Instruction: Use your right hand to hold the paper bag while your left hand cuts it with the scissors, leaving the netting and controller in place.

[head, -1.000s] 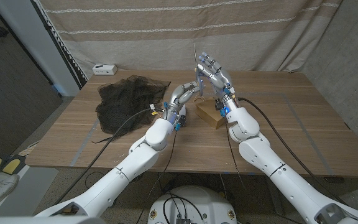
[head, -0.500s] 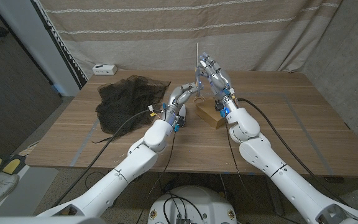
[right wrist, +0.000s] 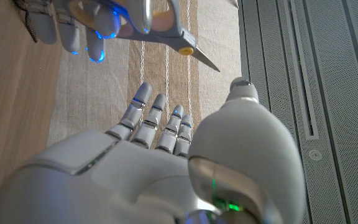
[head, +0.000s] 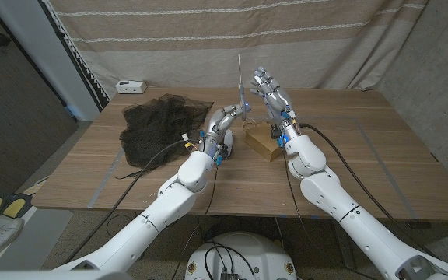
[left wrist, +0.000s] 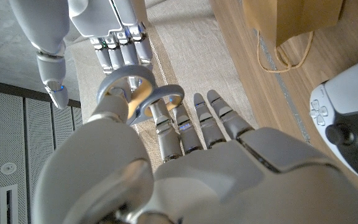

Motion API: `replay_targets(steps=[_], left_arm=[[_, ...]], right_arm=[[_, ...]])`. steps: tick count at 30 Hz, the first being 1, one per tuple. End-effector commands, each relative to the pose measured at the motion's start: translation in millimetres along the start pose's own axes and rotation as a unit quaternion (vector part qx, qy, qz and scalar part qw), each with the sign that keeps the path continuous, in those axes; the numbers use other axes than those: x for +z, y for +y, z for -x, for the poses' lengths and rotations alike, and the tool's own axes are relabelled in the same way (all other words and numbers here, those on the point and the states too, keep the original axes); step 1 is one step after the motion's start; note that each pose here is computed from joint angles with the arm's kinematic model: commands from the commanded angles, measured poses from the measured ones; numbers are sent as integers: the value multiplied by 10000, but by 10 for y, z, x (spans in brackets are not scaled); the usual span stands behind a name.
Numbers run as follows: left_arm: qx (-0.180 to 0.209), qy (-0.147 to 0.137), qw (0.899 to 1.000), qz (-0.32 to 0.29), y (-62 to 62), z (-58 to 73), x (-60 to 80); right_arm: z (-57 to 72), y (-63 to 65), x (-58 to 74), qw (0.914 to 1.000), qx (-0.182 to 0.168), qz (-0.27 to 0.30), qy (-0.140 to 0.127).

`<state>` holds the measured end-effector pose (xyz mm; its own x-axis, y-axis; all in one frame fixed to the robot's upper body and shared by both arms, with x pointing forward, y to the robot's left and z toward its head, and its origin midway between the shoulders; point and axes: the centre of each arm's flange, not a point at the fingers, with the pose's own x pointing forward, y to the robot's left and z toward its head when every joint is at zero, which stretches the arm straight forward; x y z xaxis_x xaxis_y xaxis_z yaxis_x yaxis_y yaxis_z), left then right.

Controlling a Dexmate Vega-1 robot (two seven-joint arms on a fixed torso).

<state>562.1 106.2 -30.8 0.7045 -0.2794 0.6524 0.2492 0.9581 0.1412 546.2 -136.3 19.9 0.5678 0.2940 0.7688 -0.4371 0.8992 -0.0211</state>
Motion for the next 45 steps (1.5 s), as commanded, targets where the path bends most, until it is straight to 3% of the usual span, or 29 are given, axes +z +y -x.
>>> replay_targets(steps=[1,4,13,34,45], left_arm=[[136,74,9997,176,54,56,15],[159,96,9994,290,54,66,21],[108,33,9996,257,19,49,54],[88,218,9974,679,-32,43,-15],[-177,278,9965,771,-39,-37,-19]], right_arm=[[-54,-127,14,9994,64,297,142],[-87,-159,20,9984,255,363,361],[-53,-224,21,9981,199,328,488],[-20,-257,38,9974,214,306,614],[-56,-247,52,9971,267,346,629]])
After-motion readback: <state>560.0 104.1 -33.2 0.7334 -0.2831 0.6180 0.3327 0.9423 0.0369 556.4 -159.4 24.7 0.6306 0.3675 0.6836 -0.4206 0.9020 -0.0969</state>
